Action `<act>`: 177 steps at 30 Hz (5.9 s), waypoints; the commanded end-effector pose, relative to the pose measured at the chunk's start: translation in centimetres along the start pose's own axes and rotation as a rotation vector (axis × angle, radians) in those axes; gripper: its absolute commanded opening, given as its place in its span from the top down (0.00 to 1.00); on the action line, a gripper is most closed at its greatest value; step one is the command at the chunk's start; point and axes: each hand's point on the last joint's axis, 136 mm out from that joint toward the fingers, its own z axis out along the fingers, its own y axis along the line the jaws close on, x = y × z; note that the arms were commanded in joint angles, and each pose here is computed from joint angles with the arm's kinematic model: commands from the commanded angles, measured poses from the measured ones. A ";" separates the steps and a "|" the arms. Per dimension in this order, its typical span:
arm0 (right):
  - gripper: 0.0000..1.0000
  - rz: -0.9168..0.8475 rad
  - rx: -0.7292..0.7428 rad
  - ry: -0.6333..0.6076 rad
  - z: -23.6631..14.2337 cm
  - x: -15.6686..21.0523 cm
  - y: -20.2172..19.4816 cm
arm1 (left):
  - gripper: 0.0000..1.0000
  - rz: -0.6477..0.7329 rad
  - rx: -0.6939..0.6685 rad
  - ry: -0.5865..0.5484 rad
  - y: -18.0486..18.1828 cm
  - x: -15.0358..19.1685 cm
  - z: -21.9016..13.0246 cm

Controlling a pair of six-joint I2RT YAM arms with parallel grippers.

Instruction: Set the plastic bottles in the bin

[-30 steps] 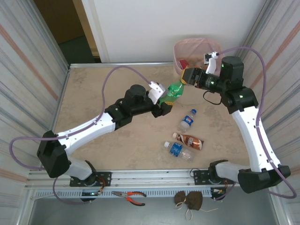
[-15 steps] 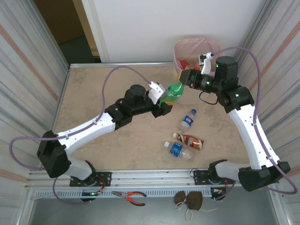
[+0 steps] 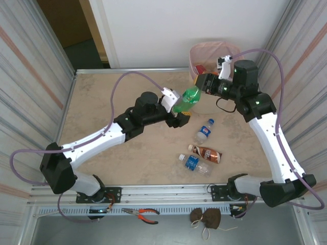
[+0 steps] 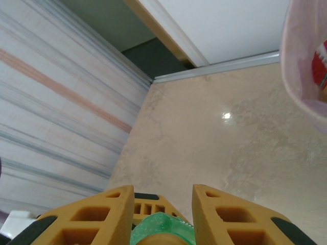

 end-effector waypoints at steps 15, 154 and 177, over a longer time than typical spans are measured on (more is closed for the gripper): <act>0.80 -0.425 0.281 -0.433 -5.3 -15.0 -3.1 | 0.14 0.004 -0.074 -0.111 1.2 -2.2 -4.6; 0.50 -0.874 0.601 1.399 5.2 38.3 -14.5 | 0.19 -0.468 -0.392 0.093 16.4 10.0 -21.3; 0.77 -0.867 0.525 1.338 5.7 36.9 -11.9 | 0.19 -0.468 -0.399 0.089 16.6 10.1 -21.5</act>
